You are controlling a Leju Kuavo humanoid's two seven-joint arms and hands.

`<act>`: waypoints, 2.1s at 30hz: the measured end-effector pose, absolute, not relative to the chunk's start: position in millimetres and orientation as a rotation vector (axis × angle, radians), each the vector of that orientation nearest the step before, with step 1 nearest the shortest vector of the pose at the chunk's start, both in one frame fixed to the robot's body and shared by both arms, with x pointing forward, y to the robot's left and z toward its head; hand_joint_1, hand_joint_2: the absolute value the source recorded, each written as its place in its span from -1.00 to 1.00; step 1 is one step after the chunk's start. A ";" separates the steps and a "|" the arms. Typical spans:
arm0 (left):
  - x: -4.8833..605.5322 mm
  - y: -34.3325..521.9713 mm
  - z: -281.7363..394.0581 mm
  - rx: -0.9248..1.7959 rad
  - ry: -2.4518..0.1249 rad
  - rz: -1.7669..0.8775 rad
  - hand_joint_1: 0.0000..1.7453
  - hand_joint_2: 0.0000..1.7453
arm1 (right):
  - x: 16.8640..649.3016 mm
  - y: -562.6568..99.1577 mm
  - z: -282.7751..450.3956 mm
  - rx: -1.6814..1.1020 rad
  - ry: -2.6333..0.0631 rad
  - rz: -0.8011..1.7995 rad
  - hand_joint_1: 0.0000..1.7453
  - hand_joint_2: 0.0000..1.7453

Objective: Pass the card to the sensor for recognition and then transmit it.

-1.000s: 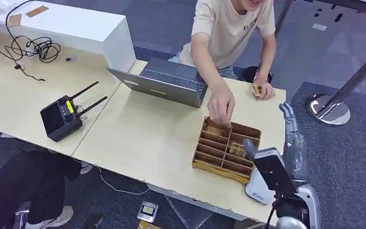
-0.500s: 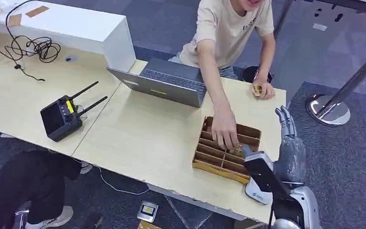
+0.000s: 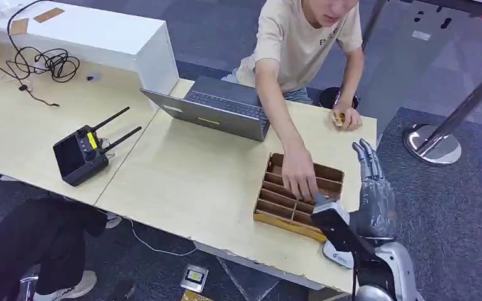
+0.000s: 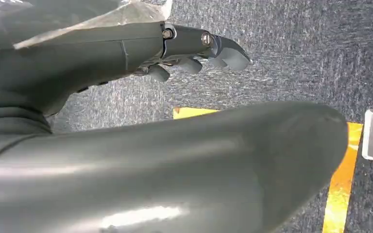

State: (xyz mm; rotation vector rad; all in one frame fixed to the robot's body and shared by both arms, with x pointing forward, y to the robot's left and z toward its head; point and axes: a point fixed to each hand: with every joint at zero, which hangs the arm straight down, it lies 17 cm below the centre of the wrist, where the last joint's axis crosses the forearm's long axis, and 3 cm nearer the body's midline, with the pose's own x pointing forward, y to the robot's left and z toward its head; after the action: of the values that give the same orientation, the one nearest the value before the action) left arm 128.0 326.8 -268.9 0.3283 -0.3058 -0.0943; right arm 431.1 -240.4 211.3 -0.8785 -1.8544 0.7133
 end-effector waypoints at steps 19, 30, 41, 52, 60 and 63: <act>129.4 320.9 -268.6 0.321 -0.317 -0.093 -1.00 -1.00 | 430.2 -236.5 202.0 -0.862 -1.834 0.763 0.98 1.00; 129.9 319.0 -268.5 0.318 -0.320 -0.093 -1.00 -1.00 | 431.9 -236.3 198.6 -0.860 -1.823 0.778 1.00 1.00; 129.9 318.5 -268.5 0.317 -0.320 -0.092 -1.00 -1.00 | 430.2 -231.1 192.4 -0.847 -1.822 0.794 -0.88 1.00; 130.0 318.2 -268.5 0.318 -0.321 -0.092 -1.00 -1.00 | 430.3 -230.6 186.2 -0.840 -1.811 0.801 -1.00 1.00; 129.8 317.5 -268.6 0.317 -0.320 -0.090 -1.00 -1.00 | 430.0 -233.6 177.9 -0.833 -1.792 0.793 -1.00 1.00; 129.9 317.5 -268.5 0.317 -0.320 -0.090 -1.00 -1.00 | 428.9 -233.9 172.9 -0.833 -1.784 0.797 -1.00 1.00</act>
State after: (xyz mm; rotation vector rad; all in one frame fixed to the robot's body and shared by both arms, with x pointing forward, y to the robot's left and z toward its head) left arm 129.9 317.5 -268.5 0.3169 -0.3201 -0.0897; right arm 428.9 -233.9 172.9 -0.8326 -1.7836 0.7968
